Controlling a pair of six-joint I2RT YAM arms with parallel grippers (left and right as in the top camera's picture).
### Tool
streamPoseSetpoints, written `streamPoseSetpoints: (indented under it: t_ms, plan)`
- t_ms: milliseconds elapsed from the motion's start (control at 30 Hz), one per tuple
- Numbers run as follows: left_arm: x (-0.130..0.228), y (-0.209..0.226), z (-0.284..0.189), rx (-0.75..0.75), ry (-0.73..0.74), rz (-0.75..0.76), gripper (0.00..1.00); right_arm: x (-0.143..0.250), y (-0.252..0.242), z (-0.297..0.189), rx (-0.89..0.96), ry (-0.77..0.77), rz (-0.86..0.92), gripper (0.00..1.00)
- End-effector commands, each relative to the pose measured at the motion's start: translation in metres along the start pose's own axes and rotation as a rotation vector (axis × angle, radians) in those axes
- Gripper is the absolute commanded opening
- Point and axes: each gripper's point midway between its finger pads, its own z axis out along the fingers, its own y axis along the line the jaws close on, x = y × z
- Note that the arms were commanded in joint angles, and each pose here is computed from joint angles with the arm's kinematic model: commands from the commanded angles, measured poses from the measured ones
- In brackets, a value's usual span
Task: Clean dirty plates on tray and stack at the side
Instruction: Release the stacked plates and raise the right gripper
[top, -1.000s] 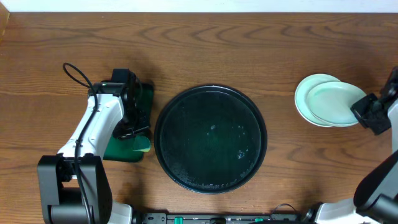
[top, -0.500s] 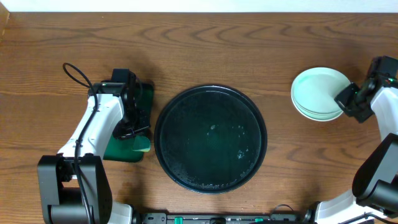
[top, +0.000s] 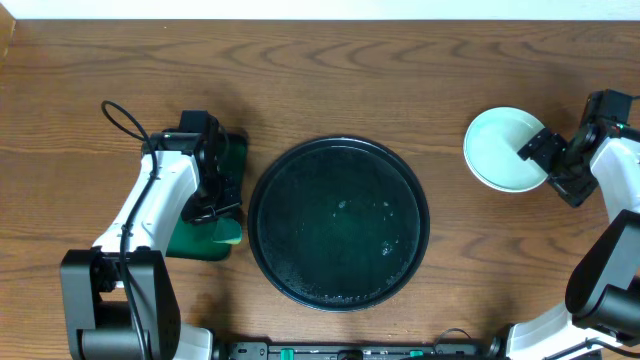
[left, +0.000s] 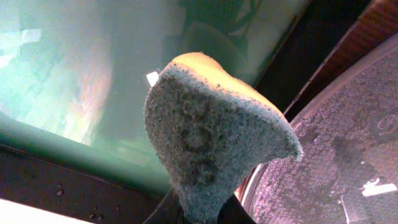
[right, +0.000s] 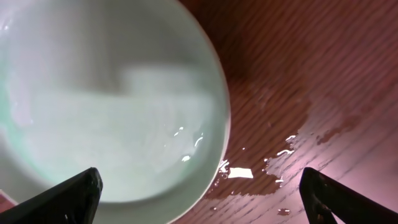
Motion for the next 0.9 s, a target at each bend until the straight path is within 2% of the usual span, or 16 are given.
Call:
streamPoseSetpoints:
  t_ms: [0, 167, 367, 600, 667, 767, 800, 833, 867]
  plan:
    - [-0.006, -0.002, -0.005, 0.01, -0.012, 0.033, 0.07, -0.007, 0.015, -0.024, -0.059, -0.042, -0.085, 0.99]
    - [-0.01, 0.005, -0.008, -0.03, -0.037, 0.035, 0.07, -0.011, 0.029, -0.081, -0.115, -0.156, -0.164, 0.99]
    - [-0.023, 0.013, -0.029, -0.077, -0.13, 0.023, 0.07, 0.011, 0.039, -0.14, -0.175, -0.249, -0.224, 0.99]
    - [-0.038, 0.036, -0.031, -0.178, -0.193, -0.031, 0.08, 0.051, 0.056, -0.172, -0.253, -0.236, -0.31, 0.99]
    - [-0.045, 0.04, -0.028, -0.174, -0.199, -0.054, 0.15, 0.07, 0.065, -0.177, -0.283, -0.208, -0.356, 0.99]
    - [-0.051, 0.046, -0.023, -0.164, -0.197, -0.085, 0.15, 0.095, 0.078, -0.184, -0.31, -0.183, -0.436, 0.99]
    - [-0.053, 0.047, -0.021, -0.155, -0.193, -0.082, 0.17, 0.103, 0.083, -0.186, -0.32, -0.178, -0.463, 0.99]
    - [-0.053, 0.044, -0.02, -0.134, -0.187, -0.064, 0.24, 0.111, 0.089, -0.188, -0.332, -0.173, -0.492, 0.99]
    - [-0.054, 0.042, -0.019, -0.115, -0.184, -0.05, 0.25, 0.116, 0.092, -0.189, -0.34, -0.169, -0.512, 0.99]
